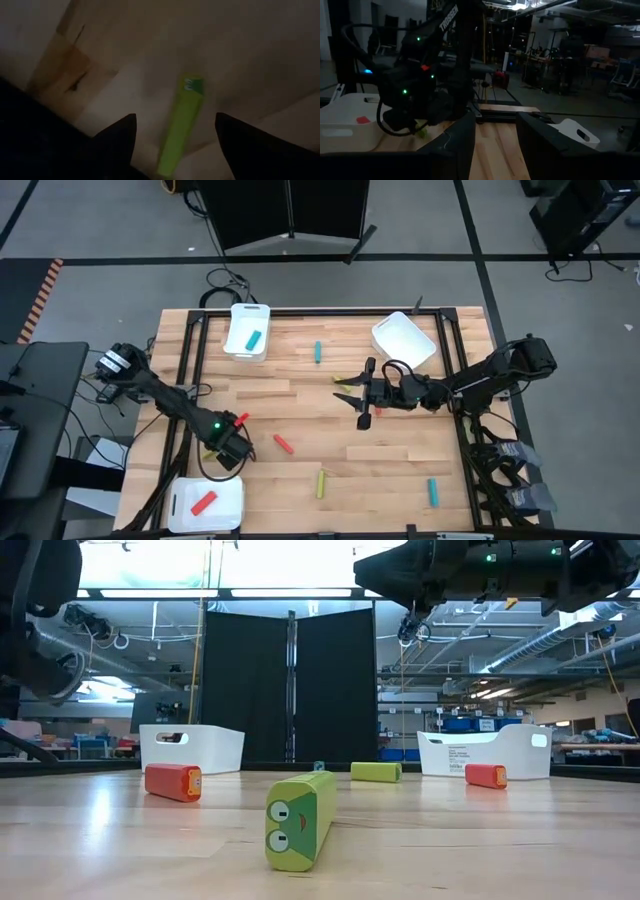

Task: Sort blocks
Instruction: Put the middle left green block into the top right white bin

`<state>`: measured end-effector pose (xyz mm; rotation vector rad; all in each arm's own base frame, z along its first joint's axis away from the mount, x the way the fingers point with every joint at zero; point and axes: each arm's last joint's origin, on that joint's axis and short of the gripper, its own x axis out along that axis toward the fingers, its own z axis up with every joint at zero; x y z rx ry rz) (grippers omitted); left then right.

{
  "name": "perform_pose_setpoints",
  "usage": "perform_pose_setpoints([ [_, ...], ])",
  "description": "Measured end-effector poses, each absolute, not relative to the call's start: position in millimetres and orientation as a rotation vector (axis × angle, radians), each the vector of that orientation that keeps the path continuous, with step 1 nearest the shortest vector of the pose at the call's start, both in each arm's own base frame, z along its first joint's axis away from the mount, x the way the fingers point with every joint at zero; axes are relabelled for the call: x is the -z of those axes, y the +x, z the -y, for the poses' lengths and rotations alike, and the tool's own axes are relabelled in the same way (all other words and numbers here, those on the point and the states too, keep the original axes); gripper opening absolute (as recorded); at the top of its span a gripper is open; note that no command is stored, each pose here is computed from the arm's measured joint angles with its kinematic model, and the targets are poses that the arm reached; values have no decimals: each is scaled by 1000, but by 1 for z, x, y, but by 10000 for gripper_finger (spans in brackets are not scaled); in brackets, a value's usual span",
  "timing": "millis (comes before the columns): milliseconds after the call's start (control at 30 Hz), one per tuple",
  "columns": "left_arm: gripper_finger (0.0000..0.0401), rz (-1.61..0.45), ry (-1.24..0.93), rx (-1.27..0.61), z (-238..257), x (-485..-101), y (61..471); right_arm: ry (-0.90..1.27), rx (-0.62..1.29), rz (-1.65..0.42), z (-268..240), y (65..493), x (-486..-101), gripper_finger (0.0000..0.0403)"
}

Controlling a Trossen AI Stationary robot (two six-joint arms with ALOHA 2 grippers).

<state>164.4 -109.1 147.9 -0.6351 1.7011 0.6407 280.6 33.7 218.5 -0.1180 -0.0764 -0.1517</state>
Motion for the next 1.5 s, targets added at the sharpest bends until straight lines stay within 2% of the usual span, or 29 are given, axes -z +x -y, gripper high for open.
perform_pose_setpoints([
  [100,273,-1689,-654,-626,109,-142,163,-118,152,76,-34,281,-218,154],
  [200,252,-1683,-661,-619,108,-140,162,-122,166,75,-33,281,-218,154],
  [633,61,-1677,-646,-603,109,-139,163,-164,179,71,-33,280,-219,154],
  [800,60,-1668,-564,-657,105,-146,164,-181,183,106,-32,276,-229,154],
  [967,60,-1529,-485,-668,94,-168,187,-223,207,153,-32,266,-245,154],
  [1200,60,-1169,-411,-600,54,-207,247,-291,270,175,-37,247,-268,153],
  [1500,60,-595,-297,-531,-34,-258,341,-339,316,270,-53,216,-298,153],
])
